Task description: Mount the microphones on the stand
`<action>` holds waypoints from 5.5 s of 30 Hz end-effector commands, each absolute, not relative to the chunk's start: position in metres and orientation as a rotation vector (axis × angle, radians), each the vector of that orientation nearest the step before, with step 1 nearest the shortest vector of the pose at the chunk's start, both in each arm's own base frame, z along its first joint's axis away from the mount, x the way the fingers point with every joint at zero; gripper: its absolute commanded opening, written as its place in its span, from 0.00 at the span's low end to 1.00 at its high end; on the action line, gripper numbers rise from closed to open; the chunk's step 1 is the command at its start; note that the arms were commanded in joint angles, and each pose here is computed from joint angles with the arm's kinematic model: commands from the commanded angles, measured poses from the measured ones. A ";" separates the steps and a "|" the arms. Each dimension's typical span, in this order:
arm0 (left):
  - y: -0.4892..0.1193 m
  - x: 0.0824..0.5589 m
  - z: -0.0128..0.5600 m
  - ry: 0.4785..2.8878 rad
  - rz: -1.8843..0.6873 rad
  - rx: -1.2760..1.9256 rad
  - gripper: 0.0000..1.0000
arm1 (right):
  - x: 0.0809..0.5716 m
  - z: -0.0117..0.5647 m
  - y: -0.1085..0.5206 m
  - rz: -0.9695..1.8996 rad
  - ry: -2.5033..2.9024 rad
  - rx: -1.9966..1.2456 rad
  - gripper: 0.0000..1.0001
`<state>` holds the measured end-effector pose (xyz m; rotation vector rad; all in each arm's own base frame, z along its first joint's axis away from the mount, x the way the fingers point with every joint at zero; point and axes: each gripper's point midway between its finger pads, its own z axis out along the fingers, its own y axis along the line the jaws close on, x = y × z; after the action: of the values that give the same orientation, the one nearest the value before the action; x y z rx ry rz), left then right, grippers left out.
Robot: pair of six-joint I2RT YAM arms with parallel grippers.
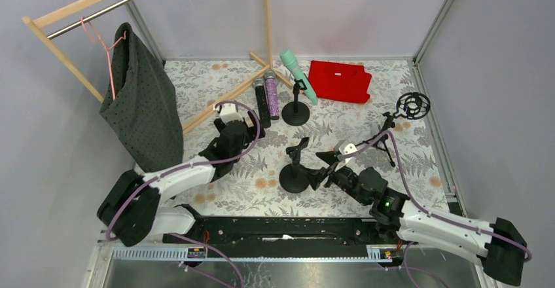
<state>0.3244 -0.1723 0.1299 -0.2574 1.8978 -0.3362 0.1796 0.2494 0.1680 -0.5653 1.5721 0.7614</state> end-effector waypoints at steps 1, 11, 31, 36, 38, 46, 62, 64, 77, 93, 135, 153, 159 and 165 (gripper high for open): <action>-0.198 0.370 0.162 1.832 -0.473 -0.289 0.97 | 0.174 0.155 0.229 0.766 1.671 -0.463 0.82; -0.195 0.447 0.121 2.006 -0.359 -0.363 0.75 | 0.170 0.155 0.203 0.737 1.795 -0.313 0.79; -0.198 0.488 0.064 2.208 -0.177 -0.263 0.68 | 0.171 0.142 0.190 0.680 1.870 -0.250 0.79; -0.199 0.488 0.052 2.247 -0.158 -0.240 0.64 | 0.171 0.140 0.188 0.672 1.877 -0.243 0.78; -0.200 0.487 0.048 2.262 -0.151 -0.232 0.63 | 0.171 0.139 0.188 0.671 1.882 -0.242 0.78; -0.194 0.478 0.034 2.310 -0.112 -0.216 0.55 | 0.171 0.134 0.186 0.666 1.893 -0.231 0.78; -0.204 0.400 0.101 2.102 -0.329 -0.120 0.16 | 0.174 0.130 0.176 0.614 1.899 -0.199 0.79; -0.207 0.383 0.110 2.069 -0.347 -0.097 0.15 | 0.175 0.130 0.174 0.610 1.897 -0.188 0.79; -0.190 0.278 0.209 1.724 -0.653 0.045 0.00 | 0.182 0.200 0.157 0.645 1.843 0.045 0.83; -0.196 0.209 0.319 1.354 -0.936 0.249 0.00 | 0.193 0.340 0.217 0.496 2.061 -0.292 1.00; -0.256 0.151 0.339 1.154 -1.408 0.571 0.00 | 0.232 0.402 0.331 1.104 1.431 -0.100 0.63; -0.257 0.163 0.334 1.176 -1.398 0.517 0.00 | 0.221 0.396 0.316 1.131 1.399 -0.093 0.74; -0.258 0.159 0.332 1.178 -1.406 0.540 0.00 | 0.223 0.391 0.324 1.144 1.412 -0.100 0.71; -0.259 0.157 0.328 1.186 -1.414 0.550 0.00 | 0.222 0.388 0.328 1.164 1.413 -0.101 0.64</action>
<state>0.1659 -0.2619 0.3090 0.5227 1.2901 -1.4013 0.2250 0.3263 0.3723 -0.1255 1.4717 1.1085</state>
